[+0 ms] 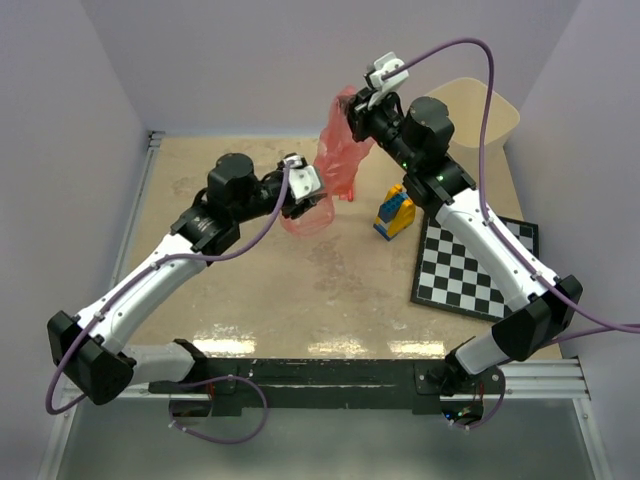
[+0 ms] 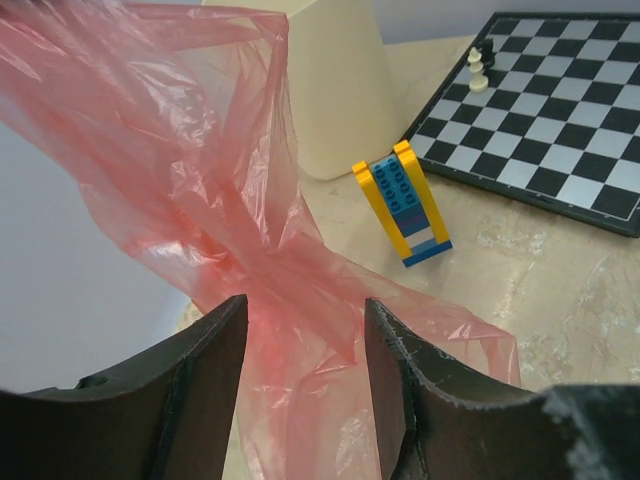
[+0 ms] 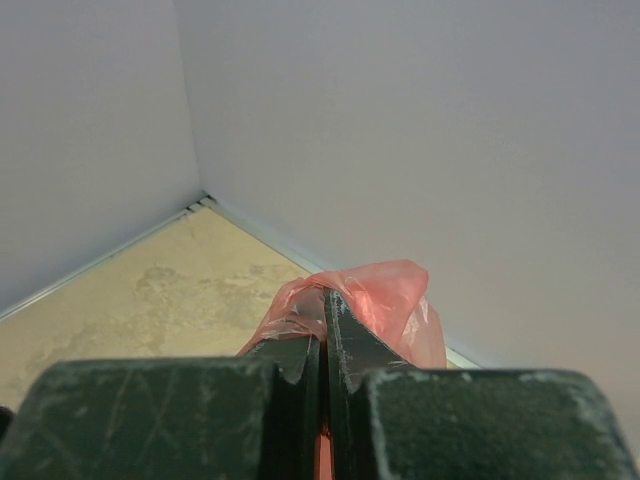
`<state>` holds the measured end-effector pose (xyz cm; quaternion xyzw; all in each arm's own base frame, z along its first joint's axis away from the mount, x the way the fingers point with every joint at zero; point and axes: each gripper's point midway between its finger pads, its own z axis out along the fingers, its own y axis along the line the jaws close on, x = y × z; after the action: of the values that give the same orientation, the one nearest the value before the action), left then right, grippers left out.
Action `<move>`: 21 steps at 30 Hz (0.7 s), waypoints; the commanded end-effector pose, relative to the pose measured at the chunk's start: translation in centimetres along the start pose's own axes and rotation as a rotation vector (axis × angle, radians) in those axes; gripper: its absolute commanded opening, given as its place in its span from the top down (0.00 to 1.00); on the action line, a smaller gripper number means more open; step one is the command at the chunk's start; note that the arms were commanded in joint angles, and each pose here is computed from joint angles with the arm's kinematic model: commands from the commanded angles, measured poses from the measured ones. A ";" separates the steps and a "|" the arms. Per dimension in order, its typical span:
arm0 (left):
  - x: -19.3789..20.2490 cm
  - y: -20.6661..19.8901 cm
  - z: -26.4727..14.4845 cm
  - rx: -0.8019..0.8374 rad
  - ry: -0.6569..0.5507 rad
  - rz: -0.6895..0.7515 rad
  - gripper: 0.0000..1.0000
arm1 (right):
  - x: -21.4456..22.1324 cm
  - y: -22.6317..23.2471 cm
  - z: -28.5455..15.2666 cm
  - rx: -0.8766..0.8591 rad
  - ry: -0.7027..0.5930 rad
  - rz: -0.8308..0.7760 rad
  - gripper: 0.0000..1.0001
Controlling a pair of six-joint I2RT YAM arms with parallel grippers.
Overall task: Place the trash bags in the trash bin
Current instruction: Unfold the trash bag at the center of the board.
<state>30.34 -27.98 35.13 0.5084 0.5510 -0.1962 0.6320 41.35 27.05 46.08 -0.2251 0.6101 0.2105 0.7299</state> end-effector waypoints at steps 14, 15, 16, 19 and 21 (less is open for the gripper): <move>-0.1 1.6 1.5 -0.049 0.028 -0.028 1.00 | 1.4 2.5 0.5 -0.130 0.031 -0.026 0.49; -0.4 1.8 1.2 -0.063 0.018 -0.053 1.00 | 1.9 2.3 0.8 -0.119 0.045 -0.021 0.37; -0.3 2.2 0.7 -0.086 0.015 -0.098 1.00 | 2.3 2.0 0.8 -0.103 0.058 -0.013 0.28; 0.8 3.2 -0.4 -0.153 0.023 -0.263 1.00 | 1.4 0.6 0.7 -0.047 0.056 0.014 0.13; 1.9 3.7 -1.0 -0.198 0.032 -0.364 1.00 | 0.2 -0.4 0.2 -0.018 0.052 0.035 0.07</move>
<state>33.11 -26.92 34.31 0.4403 0.6196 -0.1947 0.6199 41.63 29.08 42.76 -0.2671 0.6298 0.2301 0.6921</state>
